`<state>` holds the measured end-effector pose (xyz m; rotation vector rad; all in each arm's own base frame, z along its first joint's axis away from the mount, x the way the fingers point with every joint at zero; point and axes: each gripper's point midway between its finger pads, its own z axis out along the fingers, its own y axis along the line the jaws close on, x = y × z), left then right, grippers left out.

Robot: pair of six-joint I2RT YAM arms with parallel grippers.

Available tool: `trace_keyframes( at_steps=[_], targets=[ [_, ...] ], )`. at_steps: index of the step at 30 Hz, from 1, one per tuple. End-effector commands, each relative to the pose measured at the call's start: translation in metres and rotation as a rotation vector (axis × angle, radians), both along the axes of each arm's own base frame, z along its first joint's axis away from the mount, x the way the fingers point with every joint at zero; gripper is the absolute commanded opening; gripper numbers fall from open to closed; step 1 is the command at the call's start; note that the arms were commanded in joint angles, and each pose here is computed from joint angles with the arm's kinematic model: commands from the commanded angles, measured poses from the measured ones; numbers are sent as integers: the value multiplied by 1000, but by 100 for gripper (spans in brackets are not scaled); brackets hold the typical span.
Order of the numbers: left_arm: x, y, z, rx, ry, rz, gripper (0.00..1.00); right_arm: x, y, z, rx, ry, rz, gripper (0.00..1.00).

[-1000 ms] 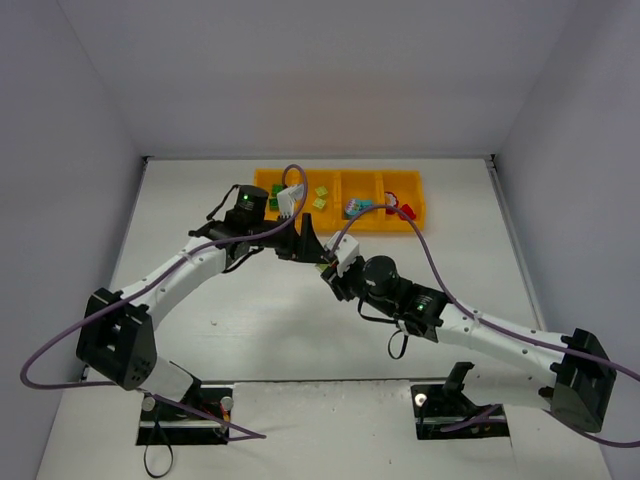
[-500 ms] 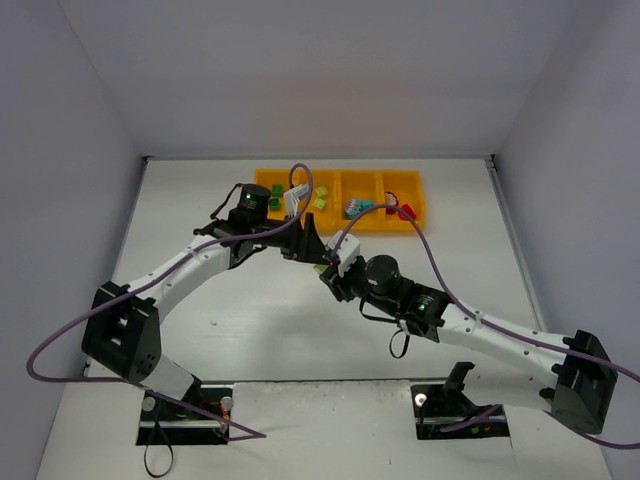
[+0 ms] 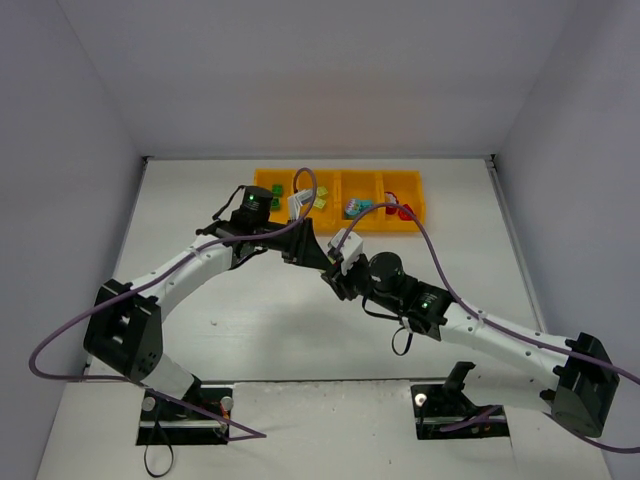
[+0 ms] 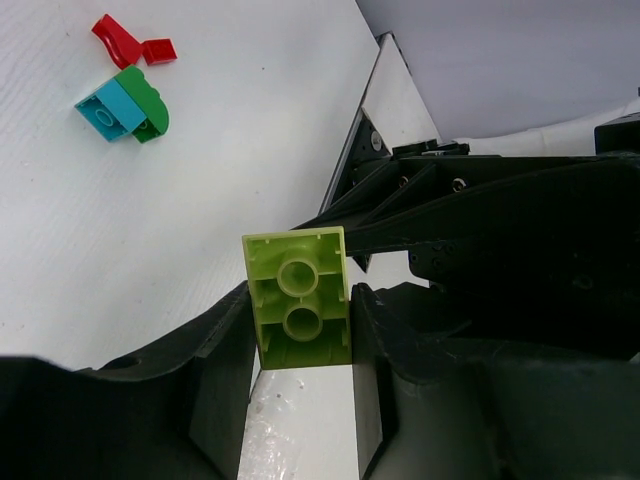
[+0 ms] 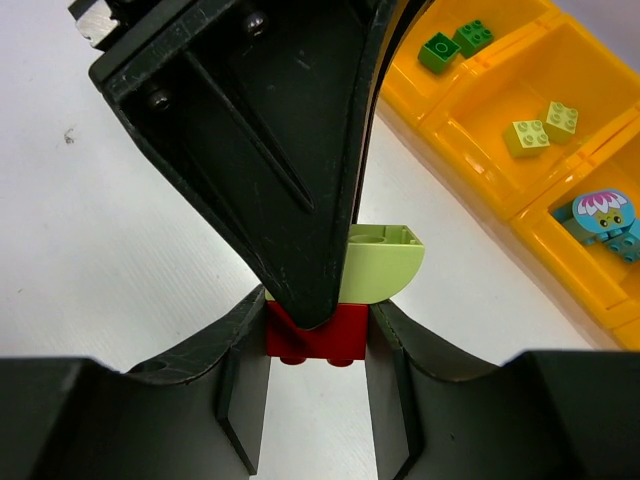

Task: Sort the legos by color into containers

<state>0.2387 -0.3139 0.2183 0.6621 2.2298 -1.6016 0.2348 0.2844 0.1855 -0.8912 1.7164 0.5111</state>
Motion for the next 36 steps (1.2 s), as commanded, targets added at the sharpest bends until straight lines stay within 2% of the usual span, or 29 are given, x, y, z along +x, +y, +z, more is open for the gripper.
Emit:
trace_keyframes(
  at_steps=[1,6,8,24,27,32,36],
  targets=[
    [9,-3,28,-51,-123,-7,13,2,10,27,93,-40,25,0],
    [13,-3,31,-47,-132,-5,2,-2,8,11,53,-4,36,0],
    [13,-1,31,-38,-141,-7,0,-2,4,2,30,11,27,0],
    [32,39,43,-39,-162,68,0,-7,-12,-29,-34,55,-13,0],
    [36,46,44,-26,-173,105,0,-3,-12,-27,-32,55,-27,0],
    [53,74,25,62,-179,267,0,16,-18,-17,-4,60,-83,0],
    [60,94,17,113,-199,386,0,54,-38,3,61,90,-196,0]
  ],
)
